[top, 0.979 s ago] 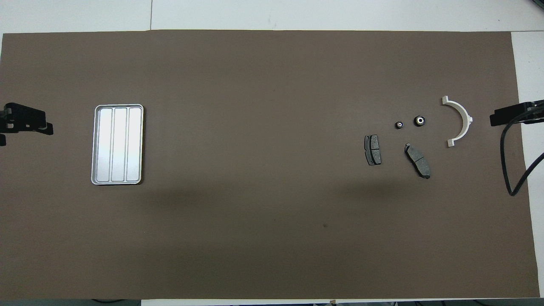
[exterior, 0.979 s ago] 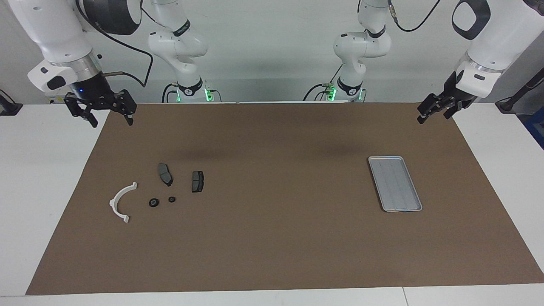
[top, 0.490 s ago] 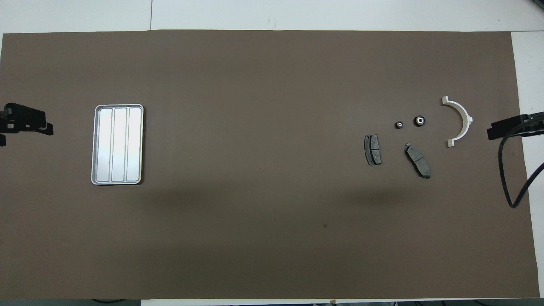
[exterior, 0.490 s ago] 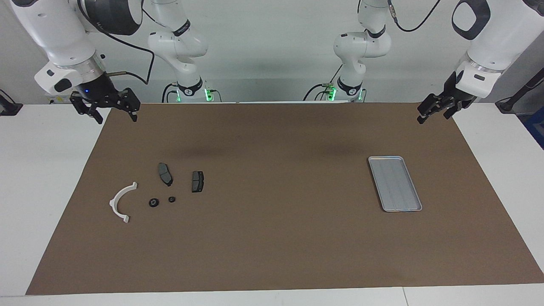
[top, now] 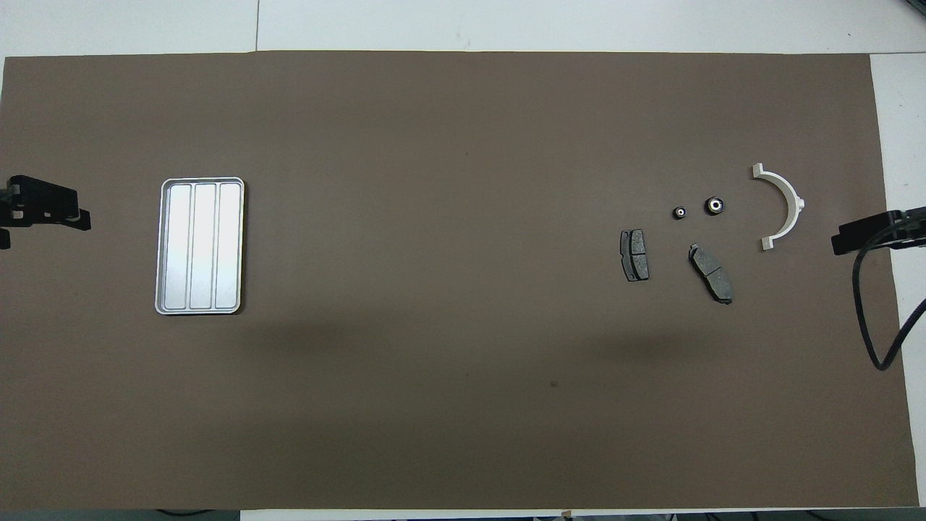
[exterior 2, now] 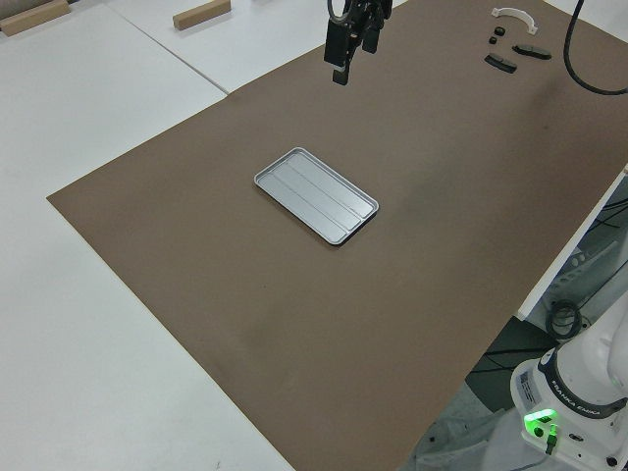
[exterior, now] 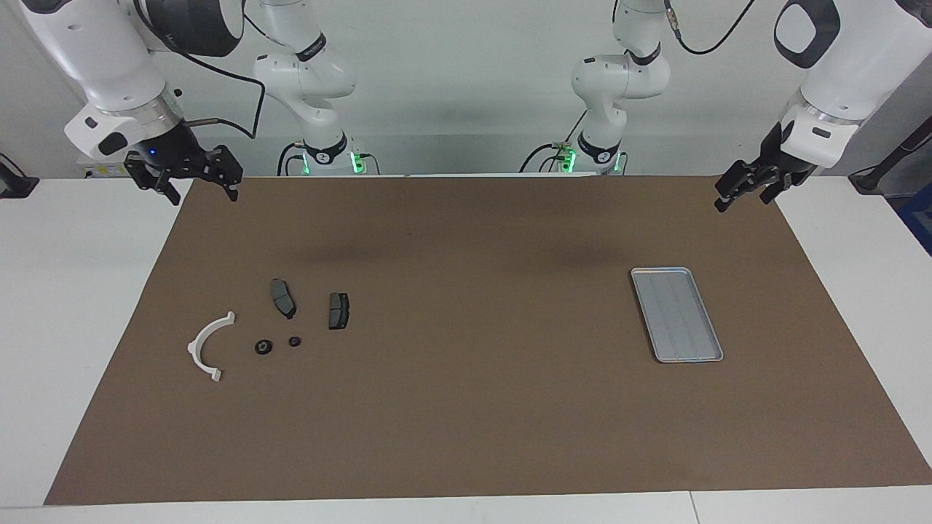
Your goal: Place bearing gear from tray to pile
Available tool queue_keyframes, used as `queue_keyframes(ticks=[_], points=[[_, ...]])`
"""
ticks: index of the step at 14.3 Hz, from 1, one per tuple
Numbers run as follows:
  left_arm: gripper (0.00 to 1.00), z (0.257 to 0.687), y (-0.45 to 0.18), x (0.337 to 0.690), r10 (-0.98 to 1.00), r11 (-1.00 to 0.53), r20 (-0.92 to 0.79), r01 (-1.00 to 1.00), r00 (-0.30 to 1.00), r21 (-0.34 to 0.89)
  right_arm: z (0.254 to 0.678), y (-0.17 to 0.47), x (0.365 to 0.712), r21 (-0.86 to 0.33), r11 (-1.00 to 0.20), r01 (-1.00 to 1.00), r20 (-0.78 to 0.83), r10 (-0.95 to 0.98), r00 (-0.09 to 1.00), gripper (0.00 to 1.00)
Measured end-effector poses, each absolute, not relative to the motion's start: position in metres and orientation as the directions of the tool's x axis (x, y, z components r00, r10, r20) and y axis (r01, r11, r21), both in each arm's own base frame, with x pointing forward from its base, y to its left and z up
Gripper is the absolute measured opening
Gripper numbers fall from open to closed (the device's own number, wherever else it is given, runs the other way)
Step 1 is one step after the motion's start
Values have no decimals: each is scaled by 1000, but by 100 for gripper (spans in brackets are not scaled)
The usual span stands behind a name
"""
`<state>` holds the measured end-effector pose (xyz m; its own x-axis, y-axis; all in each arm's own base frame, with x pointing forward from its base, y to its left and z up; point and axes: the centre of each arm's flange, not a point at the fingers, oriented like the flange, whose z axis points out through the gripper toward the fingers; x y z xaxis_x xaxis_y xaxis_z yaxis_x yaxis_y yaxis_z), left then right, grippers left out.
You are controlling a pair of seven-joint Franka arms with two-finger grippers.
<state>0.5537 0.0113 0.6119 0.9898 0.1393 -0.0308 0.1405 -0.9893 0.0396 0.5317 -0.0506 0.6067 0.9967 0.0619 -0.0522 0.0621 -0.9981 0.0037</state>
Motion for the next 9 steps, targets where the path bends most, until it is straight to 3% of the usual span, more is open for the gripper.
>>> queue_keyframes(ticks=[9], points=[[100,612,11,554,138,-989,-31,139,990,40,605,-50,530,2,-998,64,-67,64,996,100]])
